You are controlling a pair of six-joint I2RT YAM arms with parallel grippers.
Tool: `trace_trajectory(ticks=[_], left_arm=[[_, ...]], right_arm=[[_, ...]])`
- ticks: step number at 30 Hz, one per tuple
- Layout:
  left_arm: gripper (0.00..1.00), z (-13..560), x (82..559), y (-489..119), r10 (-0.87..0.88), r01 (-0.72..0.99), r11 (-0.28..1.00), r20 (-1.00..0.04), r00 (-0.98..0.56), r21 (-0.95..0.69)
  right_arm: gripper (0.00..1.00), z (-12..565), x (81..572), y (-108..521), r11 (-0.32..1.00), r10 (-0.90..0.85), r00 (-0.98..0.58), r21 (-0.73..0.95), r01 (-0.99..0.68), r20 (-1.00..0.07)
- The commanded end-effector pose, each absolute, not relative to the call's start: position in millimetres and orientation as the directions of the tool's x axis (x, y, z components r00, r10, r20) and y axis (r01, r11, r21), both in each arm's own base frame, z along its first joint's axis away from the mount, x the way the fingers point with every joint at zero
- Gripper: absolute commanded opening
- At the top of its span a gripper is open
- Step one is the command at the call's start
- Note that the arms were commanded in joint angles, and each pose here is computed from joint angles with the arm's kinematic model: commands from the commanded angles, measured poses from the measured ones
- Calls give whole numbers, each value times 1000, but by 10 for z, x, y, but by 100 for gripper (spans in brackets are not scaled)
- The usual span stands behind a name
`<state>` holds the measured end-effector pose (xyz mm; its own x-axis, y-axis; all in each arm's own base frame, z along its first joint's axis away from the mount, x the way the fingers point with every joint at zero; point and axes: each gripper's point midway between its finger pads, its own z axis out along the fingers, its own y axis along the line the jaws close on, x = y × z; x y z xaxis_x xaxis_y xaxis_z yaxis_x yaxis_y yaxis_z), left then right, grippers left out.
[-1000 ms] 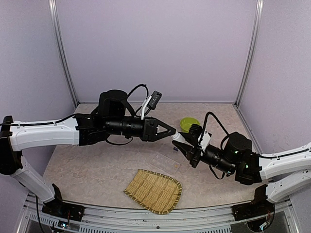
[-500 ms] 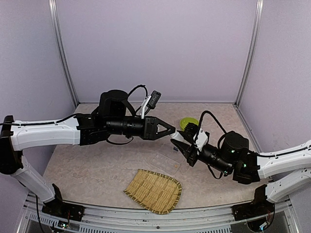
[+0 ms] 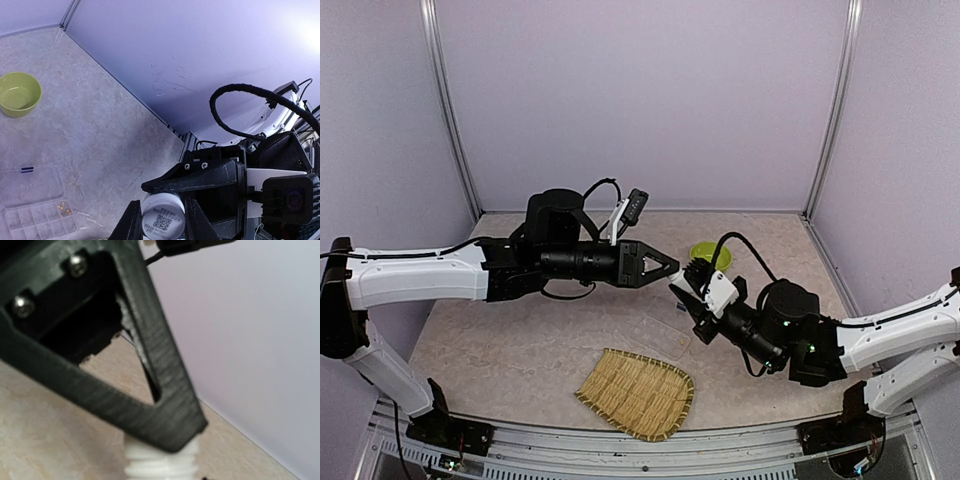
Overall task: Sort the pills into containers
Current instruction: Close the lid of the pill bottle.
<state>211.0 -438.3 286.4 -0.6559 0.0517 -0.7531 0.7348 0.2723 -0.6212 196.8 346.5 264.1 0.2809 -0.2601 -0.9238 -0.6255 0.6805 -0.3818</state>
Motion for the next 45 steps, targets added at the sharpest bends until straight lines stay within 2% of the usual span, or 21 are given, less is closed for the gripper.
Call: trace_trajectory(ticks=[1,12,19,22,30,34,36,37,45], left_arm=[[24,2877,1887,-4440,102,800,174,-797,-595,-574],[24,2725,1747,-4450,209,849,84,-824,-527,-522],[24,2691,1684,-4425,231,862,54,-833,-502,-504],[29,2703,1694,-4392,226,863,61,-835,-501,-501],[50,2864,1717,-4298,168,866,51,-851,-498,-497],[73,2980,1708,-4263,141,871,46,-860,-491,-489],[95,3040,1716,-4241,123,874,53,-865,-486,-484],[98,3070,1720,-4229,112,875,58,-867,-485,-482],[99,3305,1866,-4116,-19,861,133,-870,-493,-491]], right_arm=[[25,2969,1760,3532,645,-110,308,-304,-701,-945],[25,2966,1486,3526,518,-47,236,-226,-825,-971],[25,2987,1456,3475,514,-13,198,-176,-840,-980],[25,3000,1450,3462,513,-2,185,-160,-843,-983],[24,2916,1511,3420,546,-14,159,-141,-826,-987],[24,2928,1529,3404,558,-9,160,-138,-818,-987],[24,2934,1556,3386,573,-11,158,-136,-808,-987],[24,2942,1569,3380,581,-10,158,-134,-803,-987],[24,2931,1711,3388,645,-14,124,-104,-757,-992]])
